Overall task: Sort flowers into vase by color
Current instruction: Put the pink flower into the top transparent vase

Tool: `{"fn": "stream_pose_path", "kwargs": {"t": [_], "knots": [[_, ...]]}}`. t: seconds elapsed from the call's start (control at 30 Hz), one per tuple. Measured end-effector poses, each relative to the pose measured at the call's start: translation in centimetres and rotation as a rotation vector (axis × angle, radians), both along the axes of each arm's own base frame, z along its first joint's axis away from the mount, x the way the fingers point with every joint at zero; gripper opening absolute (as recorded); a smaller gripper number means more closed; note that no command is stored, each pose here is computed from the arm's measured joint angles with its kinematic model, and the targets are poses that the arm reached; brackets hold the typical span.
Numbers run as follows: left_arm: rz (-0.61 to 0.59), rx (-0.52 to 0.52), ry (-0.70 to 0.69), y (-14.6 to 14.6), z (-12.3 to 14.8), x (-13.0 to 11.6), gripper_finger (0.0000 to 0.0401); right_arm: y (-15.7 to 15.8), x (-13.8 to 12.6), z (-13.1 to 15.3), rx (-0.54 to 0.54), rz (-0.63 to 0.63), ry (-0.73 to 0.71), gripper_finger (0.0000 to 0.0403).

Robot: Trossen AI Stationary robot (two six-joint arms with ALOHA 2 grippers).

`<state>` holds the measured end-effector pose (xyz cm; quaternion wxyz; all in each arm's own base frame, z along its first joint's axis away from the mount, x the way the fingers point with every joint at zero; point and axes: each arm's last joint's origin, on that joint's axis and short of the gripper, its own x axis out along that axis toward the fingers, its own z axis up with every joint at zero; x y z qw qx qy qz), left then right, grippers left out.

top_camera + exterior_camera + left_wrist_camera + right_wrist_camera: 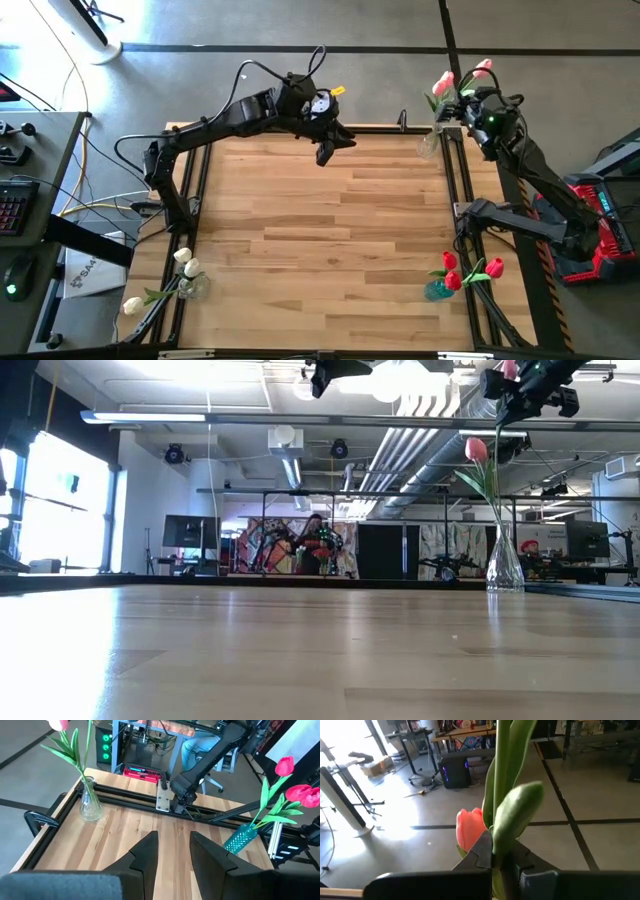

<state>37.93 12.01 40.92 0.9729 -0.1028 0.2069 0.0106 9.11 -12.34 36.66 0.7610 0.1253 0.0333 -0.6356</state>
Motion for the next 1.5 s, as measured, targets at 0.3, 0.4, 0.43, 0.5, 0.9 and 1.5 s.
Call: {"fn": "stream_pose_path", "kwargs": {"t": [0.3,0.4,0.43,0.5,0.9,1.5], "knots": [[0.024,0.001,0.0,0.9,0.0,-0.3,0.0101,-0.9,0.2,-0.9,0.06,-0.026,0.041,0.0],[0.031,0.0,0.0,1.2,0.0,-0.4,0.0101,-0.8,0.2,-0.9,0.075,-0.027,0.016,0.0],[0.031,-0.001,0.001,1.2,0.0,-0.4,0.0101,-0.8,0.1,-1.0,0.082,-0.026,0.005,0.0],[0.033,-0.005,0.005,1.2,0.0,-0.4,0.0101,-0.7,0.1,-0.9,0.08,-0.025,-0.009,0.0],[0.047,-0.01,0.007,1.6,-0.1,-0.6,0.0101,0.4,-0.9,0.0,0.02,-0.036,-0.047,0.0],[0.049,-0.012,0.006,1.7,-0.1,-0.6,0.0101,1.6,-1.8,-0.3,0.079,-0.034,-0.073,0.0]]}}
